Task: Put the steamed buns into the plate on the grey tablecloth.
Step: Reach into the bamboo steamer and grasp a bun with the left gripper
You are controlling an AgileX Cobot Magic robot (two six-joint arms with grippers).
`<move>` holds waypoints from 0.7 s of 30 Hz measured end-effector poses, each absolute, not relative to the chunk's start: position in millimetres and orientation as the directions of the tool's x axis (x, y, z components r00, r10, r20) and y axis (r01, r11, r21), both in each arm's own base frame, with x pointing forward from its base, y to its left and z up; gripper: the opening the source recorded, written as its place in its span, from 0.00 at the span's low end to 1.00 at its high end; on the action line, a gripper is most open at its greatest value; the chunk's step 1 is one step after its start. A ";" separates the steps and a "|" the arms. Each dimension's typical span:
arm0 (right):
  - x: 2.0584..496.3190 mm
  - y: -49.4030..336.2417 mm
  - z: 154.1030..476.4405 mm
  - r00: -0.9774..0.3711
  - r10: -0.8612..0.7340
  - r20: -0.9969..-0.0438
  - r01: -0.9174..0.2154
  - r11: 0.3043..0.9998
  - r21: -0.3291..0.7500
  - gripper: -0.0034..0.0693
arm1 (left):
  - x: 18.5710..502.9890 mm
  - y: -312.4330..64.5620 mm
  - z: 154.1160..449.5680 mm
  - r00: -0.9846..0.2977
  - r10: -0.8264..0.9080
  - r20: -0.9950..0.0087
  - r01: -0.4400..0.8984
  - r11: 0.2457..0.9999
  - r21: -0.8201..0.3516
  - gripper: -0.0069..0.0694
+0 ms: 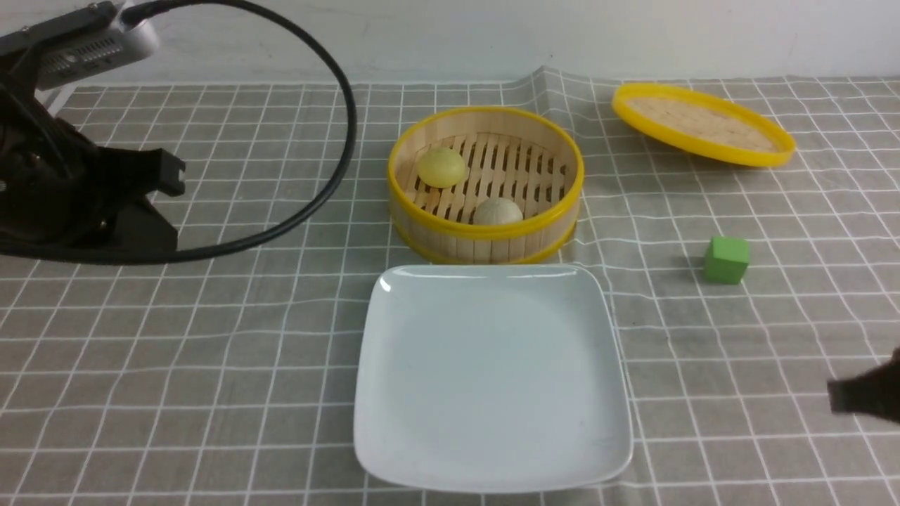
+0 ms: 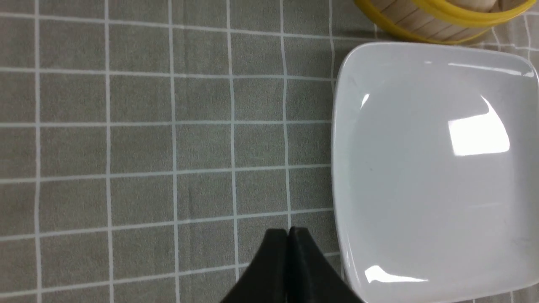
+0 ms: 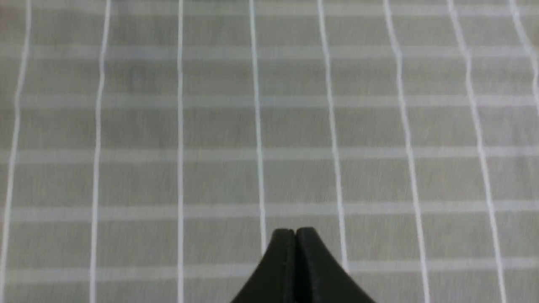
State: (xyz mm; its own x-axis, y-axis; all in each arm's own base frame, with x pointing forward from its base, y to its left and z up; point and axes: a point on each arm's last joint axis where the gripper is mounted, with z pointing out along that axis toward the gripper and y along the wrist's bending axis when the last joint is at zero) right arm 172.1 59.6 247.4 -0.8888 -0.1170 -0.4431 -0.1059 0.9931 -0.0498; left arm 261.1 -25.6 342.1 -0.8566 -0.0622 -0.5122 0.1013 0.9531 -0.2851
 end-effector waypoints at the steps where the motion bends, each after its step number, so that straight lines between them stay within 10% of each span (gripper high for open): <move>1: 166.0 66.9 250.8 -0.914 -0.132 -0.383 -0.138 0.990 -0.011 0.05 | 261.6 -26.1 342.6 -0.853 -0.064 -0.518 0.105 0.951 -0.290 0.11; 9: 164.7 110.3 289.5 -0.900 -0.152 -0.409 -0.291 0.907 0.304 0.05 | 287.1 -32.3 354.8 -0.874 -0.055 -0.483 0.135 0.927 -0.351 0.11; 21: 223.8 148.0 291.8 -0.900 -0.356 -0.252 -0.417 0.871 0.260 0.07 | 386.1 -115.2 351.2 -0.861 0.251 -0.443 0.364 0.912 -0.191 0.17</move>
